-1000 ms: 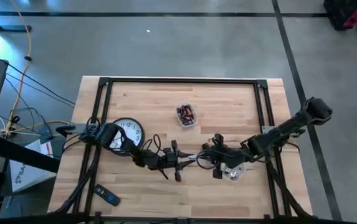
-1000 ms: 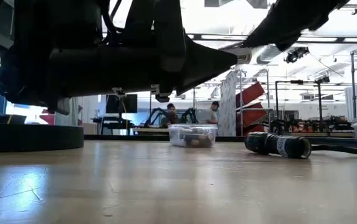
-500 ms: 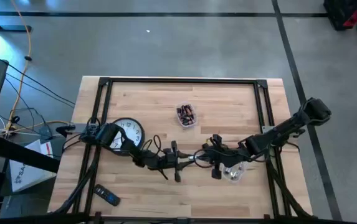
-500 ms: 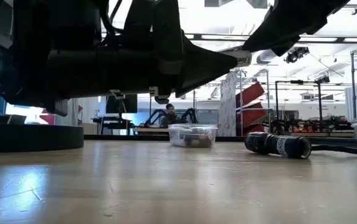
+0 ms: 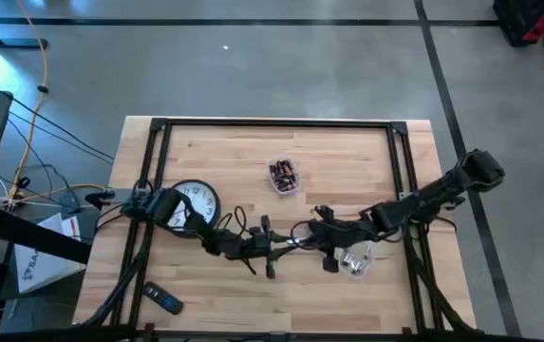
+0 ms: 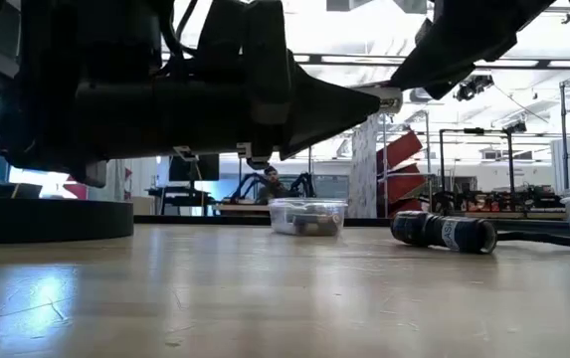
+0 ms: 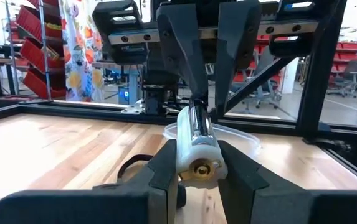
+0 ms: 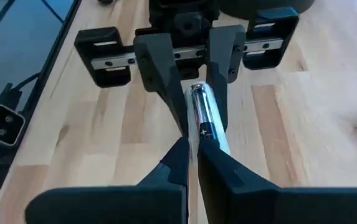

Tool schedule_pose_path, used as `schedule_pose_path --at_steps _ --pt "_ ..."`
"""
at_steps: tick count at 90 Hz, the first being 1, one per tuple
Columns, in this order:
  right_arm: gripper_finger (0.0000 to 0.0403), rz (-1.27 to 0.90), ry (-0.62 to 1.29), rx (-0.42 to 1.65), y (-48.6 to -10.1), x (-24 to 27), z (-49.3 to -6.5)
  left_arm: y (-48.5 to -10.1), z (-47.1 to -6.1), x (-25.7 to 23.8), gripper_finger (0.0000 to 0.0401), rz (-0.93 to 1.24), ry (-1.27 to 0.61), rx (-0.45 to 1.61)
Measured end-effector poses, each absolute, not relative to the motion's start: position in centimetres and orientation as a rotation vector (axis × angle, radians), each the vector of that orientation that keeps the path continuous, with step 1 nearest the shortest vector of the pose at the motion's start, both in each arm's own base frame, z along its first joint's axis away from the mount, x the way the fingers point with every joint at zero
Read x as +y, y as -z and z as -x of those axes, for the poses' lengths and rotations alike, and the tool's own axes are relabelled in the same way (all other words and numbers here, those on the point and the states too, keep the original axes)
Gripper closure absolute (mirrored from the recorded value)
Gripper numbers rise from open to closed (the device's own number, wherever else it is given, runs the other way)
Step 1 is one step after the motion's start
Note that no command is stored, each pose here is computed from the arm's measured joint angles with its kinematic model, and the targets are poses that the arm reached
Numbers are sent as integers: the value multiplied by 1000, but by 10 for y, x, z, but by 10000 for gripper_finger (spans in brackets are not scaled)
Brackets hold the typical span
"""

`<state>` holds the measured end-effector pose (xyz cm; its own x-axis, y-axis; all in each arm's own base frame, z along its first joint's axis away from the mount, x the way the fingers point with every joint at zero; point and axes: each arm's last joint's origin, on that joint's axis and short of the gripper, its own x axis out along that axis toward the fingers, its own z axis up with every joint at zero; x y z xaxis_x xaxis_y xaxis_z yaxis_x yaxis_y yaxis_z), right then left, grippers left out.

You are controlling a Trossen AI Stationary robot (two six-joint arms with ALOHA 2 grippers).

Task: Insert battery
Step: Insert the silver battery into the battery holder

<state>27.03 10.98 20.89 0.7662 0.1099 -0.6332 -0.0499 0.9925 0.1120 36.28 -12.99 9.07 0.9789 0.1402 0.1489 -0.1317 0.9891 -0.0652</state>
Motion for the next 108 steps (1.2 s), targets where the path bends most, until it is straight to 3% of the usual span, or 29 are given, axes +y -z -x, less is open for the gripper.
schedule_pose_path --at_steps 25,55,87,108 --pt "403 -22 -89 810 -202 108 -266 -93 -364 -129 340 63 -144 -168" --pt "403 24 0 821 -233 110 -273 -94 -364 -129 340 64 -145 -171" --pt "403 -14 6 865 -229 134 -257 -88 -359 -127 339 63 -154 -146" --pt "403 62 64 848 -203 161 -260 -77 -352 -129 339 120 -150 -68"
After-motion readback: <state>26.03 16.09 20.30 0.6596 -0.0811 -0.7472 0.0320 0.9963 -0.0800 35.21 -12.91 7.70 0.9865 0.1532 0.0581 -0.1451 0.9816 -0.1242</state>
